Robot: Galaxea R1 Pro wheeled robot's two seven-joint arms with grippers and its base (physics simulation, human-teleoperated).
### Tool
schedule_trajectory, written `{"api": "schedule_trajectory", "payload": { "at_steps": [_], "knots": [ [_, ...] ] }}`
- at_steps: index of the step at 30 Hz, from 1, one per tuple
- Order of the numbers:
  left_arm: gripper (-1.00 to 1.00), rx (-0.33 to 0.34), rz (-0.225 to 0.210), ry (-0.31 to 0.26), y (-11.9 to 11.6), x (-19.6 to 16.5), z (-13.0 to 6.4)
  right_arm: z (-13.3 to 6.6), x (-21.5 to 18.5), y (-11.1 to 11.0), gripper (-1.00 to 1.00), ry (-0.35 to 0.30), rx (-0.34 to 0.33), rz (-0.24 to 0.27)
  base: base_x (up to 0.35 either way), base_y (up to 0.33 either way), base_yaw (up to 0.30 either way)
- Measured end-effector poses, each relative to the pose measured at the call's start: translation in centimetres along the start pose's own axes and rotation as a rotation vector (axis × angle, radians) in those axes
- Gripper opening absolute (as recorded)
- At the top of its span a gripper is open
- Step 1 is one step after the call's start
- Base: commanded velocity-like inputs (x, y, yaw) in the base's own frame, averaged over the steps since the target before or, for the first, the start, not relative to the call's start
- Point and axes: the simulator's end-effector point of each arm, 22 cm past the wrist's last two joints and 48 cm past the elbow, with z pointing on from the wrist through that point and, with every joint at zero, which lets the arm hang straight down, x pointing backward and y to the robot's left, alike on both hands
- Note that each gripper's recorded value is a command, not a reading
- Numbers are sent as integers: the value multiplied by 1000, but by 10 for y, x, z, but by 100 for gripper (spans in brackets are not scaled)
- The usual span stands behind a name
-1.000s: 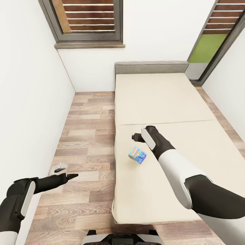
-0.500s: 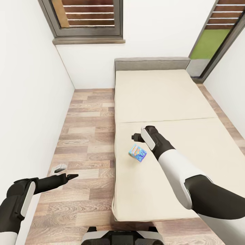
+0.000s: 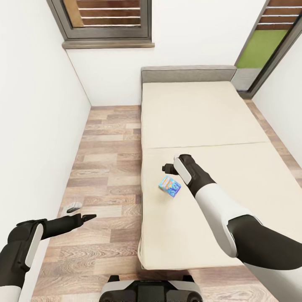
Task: Put all the toys in the child's room - the three board games (two on the bed and one on the table), the two jigsaw puzzles on the table, and the tennis ball on the table - inside the toy box on the table in the child's room.
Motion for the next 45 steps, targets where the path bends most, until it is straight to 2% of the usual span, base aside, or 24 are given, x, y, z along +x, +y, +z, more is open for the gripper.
{"api": "schedule_trajectory", "payload": {
  "at_steps": [17, 22, 33, 39, 41, 45],
  "knots": [
    [100, -16, -13, 22, 11, 9, 7, -28, -86, 11, 100, -112, -18, -6, 0, 0, 0],
    [100, -19, -17, 28, 14, 11, 10, -25, -89, 11, 100, -112, -17, -6, 0, 0, 0],
    [100, -28, -28, 37, 23, 15, 12, -5, -70, 4, 100, -66, 0, -5, 0, 0, 0],
    [100, -51, -24, 27, 43, 5, -4, 3, -64, 3, 100, -51, 4, -6, 0, 0, 0],
    [100, -34, -39, 0, 50, -5, -16, 5, -62, 2, 100, -47, 4, -6, 0, 0, 0],
    [100, 62, -84, -81, 51, -27, -45, 9, -59, 2, 100, -41, 5, -6, 0, 0, 0]
  ]
}}
